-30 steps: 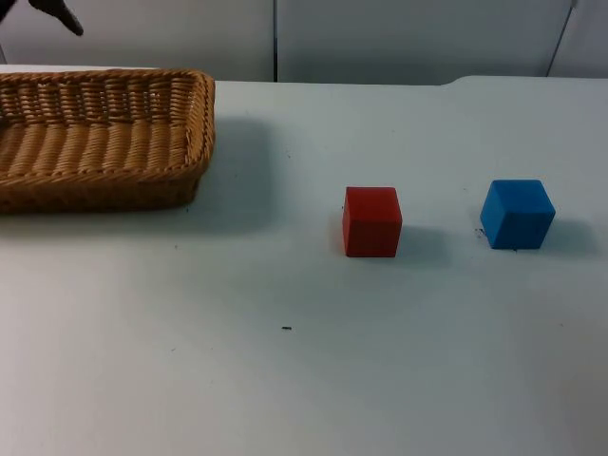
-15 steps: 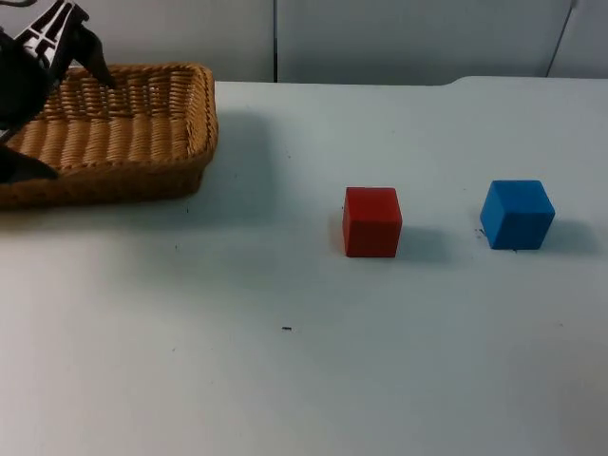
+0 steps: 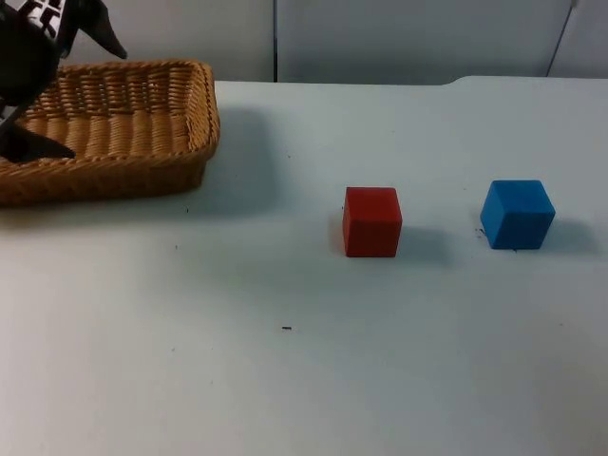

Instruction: Pick up the basket with the left hand and place the blue cube into the basket with the right hand.

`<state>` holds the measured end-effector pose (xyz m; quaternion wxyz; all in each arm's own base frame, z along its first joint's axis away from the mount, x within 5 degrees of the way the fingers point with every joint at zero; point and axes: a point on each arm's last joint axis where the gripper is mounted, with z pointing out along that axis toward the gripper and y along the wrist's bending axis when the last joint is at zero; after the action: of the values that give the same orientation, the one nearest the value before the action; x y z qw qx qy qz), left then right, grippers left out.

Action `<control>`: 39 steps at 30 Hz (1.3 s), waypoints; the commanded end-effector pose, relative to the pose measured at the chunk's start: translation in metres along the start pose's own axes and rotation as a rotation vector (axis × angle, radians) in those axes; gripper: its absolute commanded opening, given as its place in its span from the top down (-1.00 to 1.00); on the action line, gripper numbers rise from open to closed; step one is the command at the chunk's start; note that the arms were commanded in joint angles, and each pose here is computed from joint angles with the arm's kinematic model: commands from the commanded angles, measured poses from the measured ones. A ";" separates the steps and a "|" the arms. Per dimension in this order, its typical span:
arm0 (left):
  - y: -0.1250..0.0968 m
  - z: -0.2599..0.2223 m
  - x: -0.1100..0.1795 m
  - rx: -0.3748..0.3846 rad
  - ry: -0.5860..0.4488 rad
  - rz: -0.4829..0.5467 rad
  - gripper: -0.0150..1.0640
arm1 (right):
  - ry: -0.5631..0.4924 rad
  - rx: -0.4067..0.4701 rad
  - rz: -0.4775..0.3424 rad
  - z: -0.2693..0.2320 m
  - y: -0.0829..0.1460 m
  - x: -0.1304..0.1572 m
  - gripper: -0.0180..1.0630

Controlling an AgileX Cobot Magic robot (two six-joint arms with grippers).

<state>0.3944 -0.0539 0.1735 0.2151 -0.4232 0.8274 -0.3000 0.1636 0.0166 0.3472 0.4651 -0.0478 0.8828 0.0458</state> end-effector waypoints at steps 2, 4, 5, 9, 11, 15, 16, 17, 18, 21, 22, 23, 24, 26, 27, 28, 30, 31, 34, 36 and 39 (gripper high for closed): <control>-0.004 -0.002 0.016 -0.001 0.013 -0.008 -0.81 | -0.006 0.003 -0.014 -0.002 0.000 -0.002 -0.96; -0.002 -0.001 0.025 -0.002 -0.016 -0.037 -0.81 | -0.004 0.003 -0.014 -0.002 0.000 -0.002 -0.96; 0.005 0.000 0.026 -0.017 -0.021 -0.063 -0.81 | 0.001 0.002 -0.014 -0.002 0.000 -0.002 -0.96; 0.028 0.003 0.033 -0.069 -0.040 -0.162 -0.81 | 0.006 0.002 -0.014 -0.002 0.000 -0.001 -0.96; 0.031 0.003 0.031 -0.069 -0.068 -0.186 -0.81 | 0.006 0.000 -0.016 -0.002 0.001 -0.001 -0.96; 0.035 0.006 0.020 -0.052 -0.185 -0.214 -0.81 | 0.003 -0.014 -0.026 -0.002 0.003 -0.001 -0.96; 0.035 0.006 0.020 -0.052 -0.185 -0.214 -0.81 | 0.003 -0.014 -0.026 -0.002 0.003 -0.001 -0.96; 0.038 0.008 0.016 -0.059 -0.200 -0.226 -0.81 | 0.003 -0.015 -0.032 -0.001 0.004 -0.001 -0.96; 0.042 0.011 0.016 -0.072 -0.197 -0.230 -0.81 | 0.003 -0.017 -0.036 -0.001 0.004 -0.001 -0.96; 0.053 0.023 0.017 -0.110 -0.199 -0.255 -0.81 | 0.004 -0.015 -0.040 -0.001 0.004 -0.001 -0.96; 0.053 0.023 0.017 -0.110 -0.199 -0.255 -0.81 | 0.004 -0.015 -0.040 -0.001 0.004 -0.001 -0.96; 0.056 0.027 0.017 -0.122 -0.195 -0.262 -0.81 | 0.004 -0.015 -0.040 -0.001 0.004 -0.001 -0.96; 0.058 0.029 0.016 -0.125 -0.208 -0.275 -0.81 | 0.004 -0.015 -0.040 -0.001 0.004 -0.001 -0.96; 0.060 0.030 0.015 -0.127 -0.227 -0.284 -0.81 | 0.004 -0.015 -0.040 -0.001 0.004 -0.001 -0.96; 0.062 0.032 0.014 -0.130 -0.239 -0.300 -0.81 | 0.004 -0.015 -0.040 -0.001 0.004 -0.001 -0.96; 0.063 0.034 0.013 -0.133 -0.244 -0.322 -0.78 | 0.004 -0.015 -0.040 -0.001 0.004 -0.001 -0.96; 0.065 0.040 0.012 -0.135 -0.256 -0.375 -0.52 | 0.003 -0.018 -0.037 -0.001 0.005 -0.001 -0.96; 0.066 0.044 0.011 -0.139 -0.252 -0.378 -0.34 | 0.003 -0.018 -0.037 -0.001 0.005 -0.001 -0.96; 0.064 0.051 0.009 -0.139 -0.248 -0.382 0.02 | 0.006 -0.018 -0.037 -0.001 0.005 -0.001 -0.96; 0.063 0.055 0.008 -0.136 -0.246 -0.379 0.19 | 0.008 -0.019 -0.037 -0.001 0.005 -0.001 -0.96; 0.057 0.061 0.004 -0.121 -0.248 -0.380 0.70 | 0.015 -0.019 -0.037 -0.001 0.005 0.000 -0.96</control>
<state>0.3934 -0.0493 0.0929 0.2309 -0.6129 0.7197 -0.2302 0.1621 0.0204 0.3457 0.4558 -0.0638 0.8866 0.0461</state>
